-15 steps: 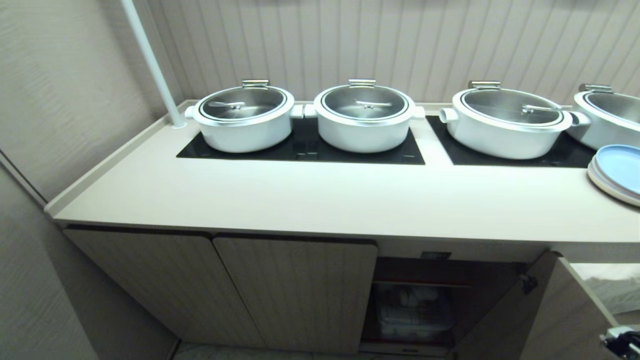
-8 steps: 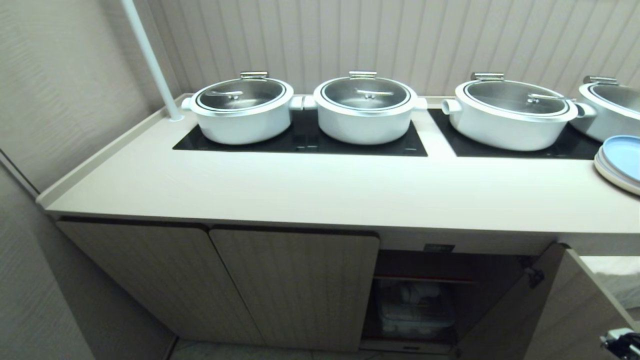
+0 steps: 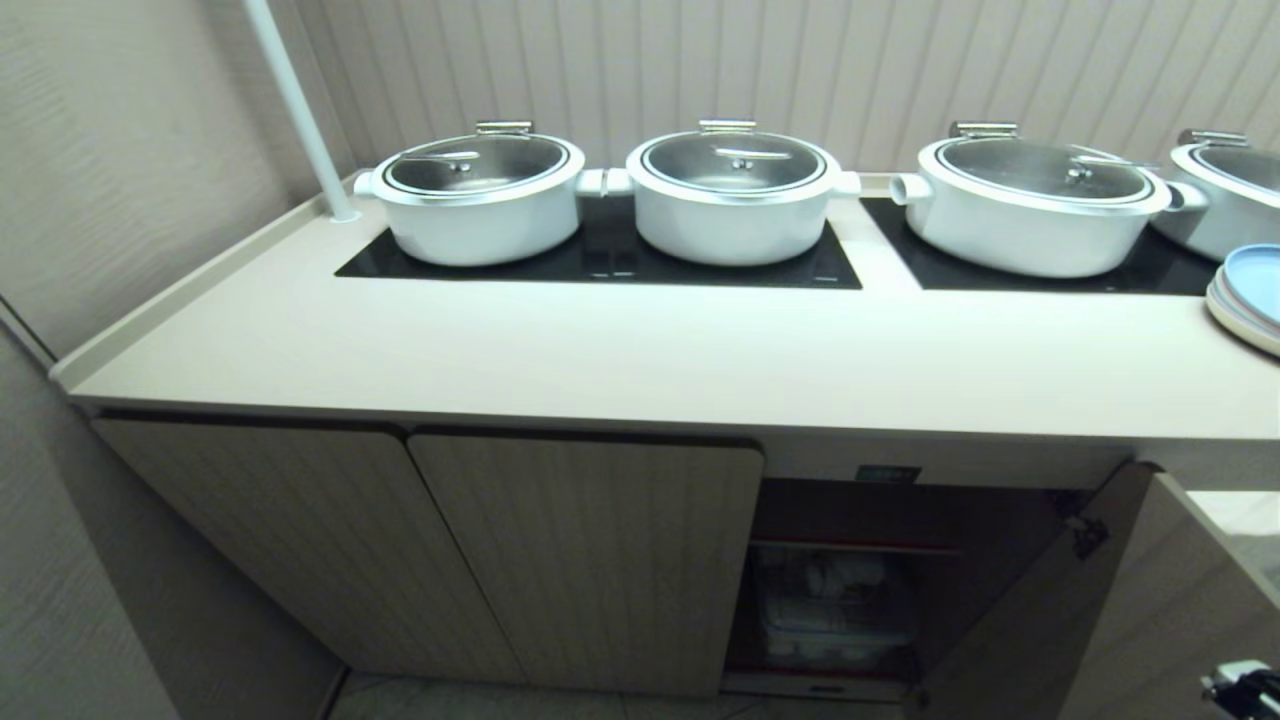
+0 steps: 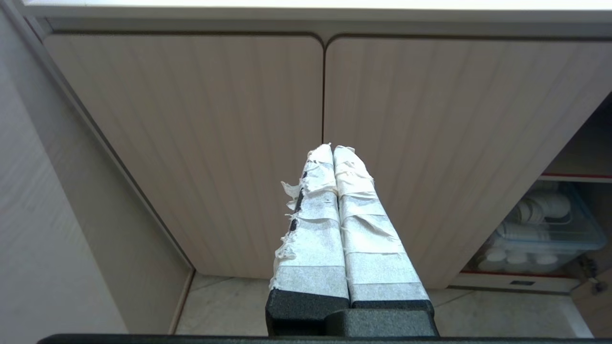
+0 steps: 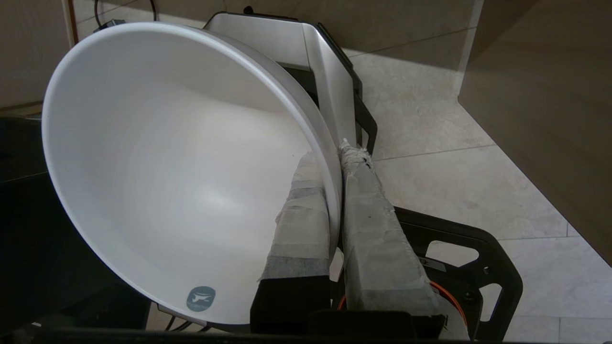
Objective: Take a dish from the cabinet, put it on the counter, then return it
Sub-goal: Put it back into the cabinet
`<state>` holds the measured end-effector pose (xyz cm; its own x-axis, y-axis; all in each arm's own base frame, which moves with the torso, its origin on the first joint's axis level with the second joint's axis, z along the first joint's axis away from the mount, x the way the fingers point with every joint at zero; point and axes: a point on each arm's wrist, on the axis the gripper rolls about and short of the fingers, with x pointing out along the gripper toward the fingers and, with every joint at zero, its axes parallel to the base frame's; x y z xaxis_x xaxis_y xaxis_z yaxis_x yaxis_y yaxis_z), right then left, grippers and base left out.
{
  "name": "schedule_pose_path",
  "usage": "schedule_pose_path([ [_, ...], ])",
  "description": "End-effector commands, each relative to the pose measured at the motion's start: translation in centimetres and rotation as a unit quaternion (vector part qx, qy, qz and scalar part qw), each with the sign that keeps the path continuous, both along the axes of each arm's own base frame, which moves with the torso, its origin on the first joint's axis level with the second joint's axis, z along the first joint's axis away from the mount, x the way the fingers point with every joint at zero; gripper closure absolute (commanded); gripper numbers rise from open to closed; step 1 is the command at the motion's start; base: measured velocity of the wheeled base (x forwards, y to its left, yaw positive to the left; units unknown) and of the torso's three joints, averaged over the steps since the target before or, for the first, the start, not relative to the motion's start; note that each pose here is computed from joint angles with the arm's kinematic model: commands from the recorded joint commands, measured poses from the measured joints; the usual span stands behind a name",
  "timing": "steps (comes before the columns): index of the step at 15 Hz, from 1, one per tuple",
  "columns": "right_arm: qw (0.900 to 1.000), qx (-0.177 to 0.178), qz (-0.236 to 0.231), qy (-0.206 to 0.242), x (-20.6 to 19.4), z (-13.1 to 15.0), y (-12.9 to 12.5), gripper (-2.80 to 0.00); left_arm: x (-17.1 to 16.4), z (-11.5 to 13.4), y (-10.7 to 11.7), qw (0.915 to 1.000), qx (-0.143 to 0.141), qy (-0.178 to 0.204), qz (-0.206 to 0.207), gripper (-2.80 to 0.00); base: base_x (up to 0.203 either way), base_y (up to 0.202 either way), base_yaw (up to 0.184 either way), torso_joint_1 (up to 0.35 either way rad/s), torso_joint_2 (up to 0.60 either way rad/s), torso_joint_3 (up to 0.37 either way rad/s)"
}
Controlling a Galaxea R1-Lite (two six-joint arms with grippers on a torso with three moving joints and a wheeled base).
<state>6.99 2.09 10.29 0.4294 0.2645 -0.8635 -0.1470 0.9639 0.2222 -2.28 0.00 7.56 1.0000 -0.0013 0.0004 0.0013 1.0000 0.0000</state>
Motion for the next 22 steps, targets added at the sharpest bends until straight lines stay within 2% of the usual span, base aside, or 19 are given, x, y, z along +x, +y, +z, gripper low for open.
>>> schedule_pose_path([
  [1,1.0,0.001,0.0,0.001,-0.02,-0.01,0.0,0.0,0.0,-0.01,0.0,1.0,0.0,0.0,0.0,0.0,0.0,0.0,0.0,-0.163,0.36,0.188],
  [22,1.0,0.0,-0.005,0.003,-0.1,-0.13,-0.09,0.0,0.0,-0.01,0.0,1.0,0.0,0.0,0.0,0.0,0.0,0.0,0.0,-0.211,0.5,0.285],
])
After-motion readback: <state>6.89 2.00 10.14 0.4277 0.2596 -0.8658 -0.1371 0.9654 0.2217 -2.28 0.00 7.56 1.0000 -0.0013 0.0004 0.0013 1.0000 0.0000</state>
